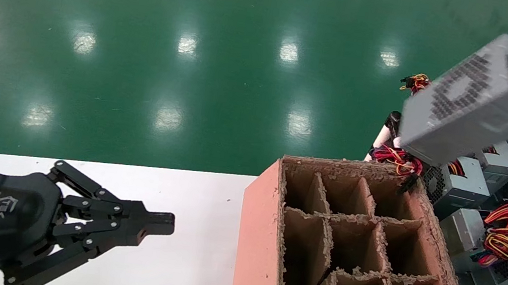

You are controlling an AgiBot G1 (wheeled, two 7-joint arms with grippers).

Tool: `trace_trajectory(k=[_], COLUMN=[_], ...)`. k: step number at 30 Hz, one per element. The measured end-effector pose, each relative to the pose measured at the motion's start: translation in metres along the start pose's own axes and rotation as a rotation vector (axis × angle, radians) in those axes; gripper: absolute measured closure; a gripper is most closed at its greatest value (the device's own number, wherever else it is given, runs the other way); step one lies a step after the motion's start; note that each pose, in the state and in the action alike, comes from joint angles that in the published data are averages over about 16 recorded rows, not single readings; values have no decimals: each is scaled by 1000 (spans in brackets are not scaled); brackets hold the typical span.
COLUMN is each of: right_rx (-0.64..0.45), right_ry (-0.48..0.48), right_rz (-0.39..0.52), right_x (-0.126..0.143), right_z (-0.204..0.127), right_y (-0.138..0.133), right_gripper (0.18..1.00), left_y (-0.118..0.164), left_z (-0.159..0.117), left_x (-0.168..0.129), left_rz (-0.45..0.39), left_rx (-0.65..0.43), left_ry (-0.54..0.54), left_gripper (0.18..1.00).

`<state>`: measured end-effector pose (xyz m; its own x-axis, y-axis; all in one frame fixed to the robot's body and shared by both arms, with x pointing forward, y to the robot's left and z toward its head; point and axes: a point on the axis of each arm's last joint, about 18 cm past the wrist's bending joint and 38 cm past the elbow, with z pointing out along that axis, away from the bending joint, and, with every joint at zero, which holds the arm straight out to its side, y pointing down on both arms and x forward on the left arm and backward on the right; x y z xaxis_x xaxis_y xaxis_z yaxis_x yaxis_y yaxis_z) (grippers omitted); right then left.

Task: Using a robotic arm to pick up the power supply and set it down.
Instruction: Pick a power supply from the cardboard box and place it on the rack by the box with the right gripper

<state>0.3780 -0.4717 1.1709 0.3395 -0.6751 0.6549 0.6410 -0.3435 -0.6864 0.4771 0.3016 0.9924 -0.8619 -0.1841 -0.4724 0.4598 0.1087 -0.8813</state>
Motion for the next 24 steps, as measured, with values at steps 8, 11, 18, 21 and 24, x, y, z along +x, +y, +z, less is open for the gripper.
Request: trace_trajectory(k=[8,11,18,21,24], right_rx=[-103,-153,-272,-322,-366], right_ry=[21,30,38,32,19], right_rz=[26,55,146,186,224], right_x=[-1,-2,-7,-14,-23], right_z=[-61,-82,-120,-131,-142], right_y=[-23,-23,-5,9,25], right_gripper=[979,979,980,980,980], left_y=[0,0,0,0,0], left_z=[0,0,0,0,0], left_x=[0,0,0,0,0], left_rz=[0,0,0,0,0], left_rx=[0,0,0,0,0], left_ry=[0,0,0,0,0], left_gripper=[993,993,993,993,993])
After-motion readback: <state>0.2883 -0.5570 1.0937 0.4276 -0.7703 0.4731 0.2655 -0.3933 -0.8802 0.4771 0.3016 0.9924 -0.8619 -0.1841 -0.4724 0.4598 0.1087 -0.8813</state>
